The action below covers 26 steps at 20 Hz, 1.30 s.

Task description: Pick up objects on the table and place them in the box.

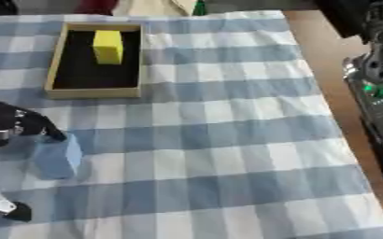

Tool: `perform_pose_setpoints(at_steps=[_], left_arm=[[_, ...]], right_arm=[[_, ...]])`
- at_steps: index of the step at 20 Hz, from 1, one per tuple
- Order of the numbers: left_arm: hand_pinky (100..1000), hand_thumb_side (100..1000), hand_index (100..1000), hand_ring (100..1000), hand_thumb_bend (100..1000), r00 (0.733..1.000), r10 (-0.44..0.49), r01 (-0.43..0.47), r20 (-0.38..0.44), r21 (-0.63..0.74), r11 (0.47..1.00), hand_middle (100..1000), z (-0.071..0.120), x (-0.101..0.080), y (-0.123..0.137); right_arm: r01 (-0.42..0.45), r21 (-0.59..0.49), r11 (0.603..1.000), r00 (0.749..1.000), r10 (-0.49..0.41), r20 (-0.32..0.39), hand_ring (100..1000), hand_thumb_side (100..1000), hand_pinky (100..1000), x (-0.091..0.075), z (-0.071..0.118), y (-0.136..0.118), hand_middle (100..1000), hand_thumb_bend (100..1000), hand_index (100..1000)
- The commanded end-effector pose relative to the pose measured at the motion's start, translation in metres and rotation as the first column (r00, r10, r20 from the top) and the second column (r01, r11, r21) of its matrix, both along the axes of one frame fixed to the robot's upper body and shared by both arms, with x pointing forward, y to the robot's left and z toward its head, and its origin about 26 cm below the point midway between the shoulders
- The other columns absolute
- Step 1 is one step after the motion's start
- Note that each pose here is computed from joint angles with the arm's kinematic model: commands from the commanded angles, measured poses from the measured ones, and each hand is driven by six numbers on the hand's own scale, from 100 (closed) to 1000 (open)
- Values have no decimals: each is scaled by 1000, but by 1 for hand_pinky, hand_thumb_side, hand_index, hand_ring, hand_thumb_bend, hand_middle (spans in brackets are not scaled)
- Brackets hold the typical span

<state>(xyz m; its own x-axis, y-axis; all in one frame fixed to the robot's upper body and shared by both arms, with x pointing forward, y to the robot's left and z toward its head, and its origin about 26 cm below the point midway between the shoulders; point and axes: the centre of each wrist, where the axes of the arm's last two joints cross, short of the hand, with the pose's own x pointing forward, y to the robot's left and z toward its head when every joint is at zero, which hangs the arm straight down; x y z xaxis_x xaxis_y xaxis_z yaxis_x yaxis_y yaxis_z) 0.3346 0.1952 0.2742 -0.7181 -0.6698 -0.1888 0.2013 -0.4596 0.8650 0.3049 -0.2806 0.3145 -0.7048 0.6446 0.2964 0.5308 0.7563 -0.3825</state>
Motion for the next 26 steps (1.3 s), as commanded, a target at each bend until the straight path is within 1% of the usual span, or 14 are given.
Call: perform_pose_setpoints(at_steps=[1,4,7,9,11,15,19,22,26], left_arm=[[935,603,926,906,684,1000,5,-5,19,17,1000,808,3,2,2],[927,621,922,895,652,999,-30,32,35,-52,998,800,17,-10,-1],[930,627,922,899,655,995,-40,47,90,-81,996,804,31,-23,-1],[931,629,920,900,659,991,-37,47,127,-75,996,805,35,-28,-1],[931,627,919,900,658,989,-35,46,146,-69,997,804,36,-29,-1],[944,617,923,914,678,990,-13,17,140,-28,999,814,32,-24,2],[953,613,926,925,686,987,27,-30,161,17,999,823,27,-14,6],[953,611,926,926,682,983,40,-47,176,31,998,824,24,-7,8],[954,610,928,928,683,986,57,-63,159,32,998,826,17,1,12]], right_arm=[[8,-13,1000,1000,-8,29,783,727,864,-6,8,-1,628,100,671],[18,-11,1000,1000,-18,23,783,729,865,-6,7,-3,627,100,670],[20,-10,1000,1000,-20,19,783,730,865,-6,6,-3,627,100,670],[20,-11,1000,1000,-20,18,783,731,865,-6,6,-3,627,100,670],[22,-11,1000,1000,-21,16,783,733,865,-6,6,-4,627,100,670],[20,-12,1000,1000,-20,12,781,736,865,-6,6,-3,627,100,670],[22,-10,1000,1000,-22,9,775,738,865,-6,5,-4,622,100,670],[22,-11,1000,1000,-21,6,776,741,867,-6,4,-4,620,100,670],[15,-9,1000,1000,-15,3,777,745,867,-5,6,-1,620,100,670]])
